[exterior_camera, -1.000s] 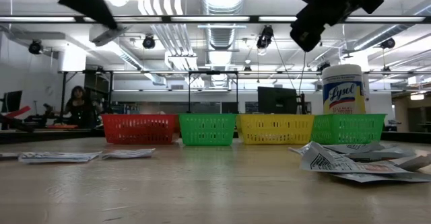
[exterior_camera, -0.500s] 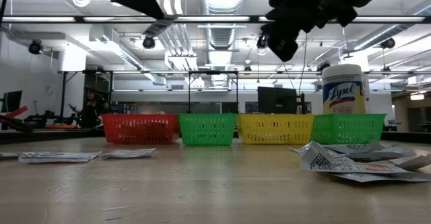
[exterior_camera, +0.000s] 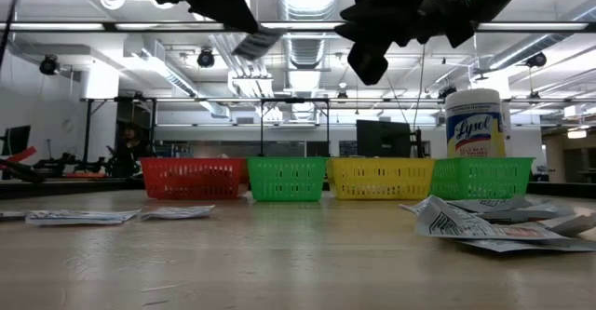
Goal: Pick & Place First Aid Supplies
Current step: Put the blue bandage into the yellow basket
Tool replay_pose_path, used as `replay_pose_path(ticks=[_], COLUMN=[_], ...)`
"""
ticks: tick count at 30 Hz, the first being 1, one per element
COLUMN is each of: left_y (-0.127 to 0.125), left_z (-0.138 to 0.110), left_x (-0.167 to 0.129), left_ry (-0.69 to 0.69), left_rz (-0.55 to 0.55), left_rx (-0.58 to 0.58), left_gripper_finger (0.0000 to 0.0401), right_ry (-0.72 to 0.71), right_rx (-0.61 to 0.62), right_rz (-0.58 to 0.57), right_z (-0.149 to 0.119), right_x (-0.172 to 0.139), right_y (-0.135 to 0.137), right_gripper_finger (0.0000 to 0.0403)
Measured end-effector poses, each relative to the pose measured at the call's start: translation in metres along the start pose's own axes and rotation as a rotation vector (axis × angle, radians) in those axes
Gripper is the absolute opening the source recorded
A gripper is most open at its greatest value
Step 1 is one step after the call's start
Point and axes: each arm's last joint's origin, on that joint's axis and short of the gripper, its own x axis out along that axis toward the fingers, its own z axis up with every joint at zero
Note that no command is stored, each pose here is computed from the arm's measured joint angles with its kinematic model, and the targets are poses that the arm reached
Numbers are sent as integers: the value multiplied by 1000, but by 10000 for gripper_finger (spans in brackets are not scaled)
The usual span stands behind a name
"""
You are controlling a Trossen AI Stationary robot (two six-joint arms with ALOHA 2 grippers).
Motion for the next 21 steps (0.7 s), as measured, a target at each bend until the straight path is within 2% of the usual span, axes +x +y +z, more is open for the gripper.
replay_pose_path(ticks=[6, 12, 21], left_y=[-6, -16, -15], left_z=[2, 2, 2], left_x=[10, 20, 28], left_ry=[-22, -51, -46], left_rz=[2, -13, 2], left_rx=[-29, -20, -25], left_gripper_finger=[0, 0, 0], right_ry=[-1, -28, -21], right_rx=[-118, -204, -255], right_rz=[7, -94, -132], right_z=[-2, -3, -7], right_x=[5, 9, 16], right_y=[5, 9, 17], right_gripper_finger=[97, 125, 176])
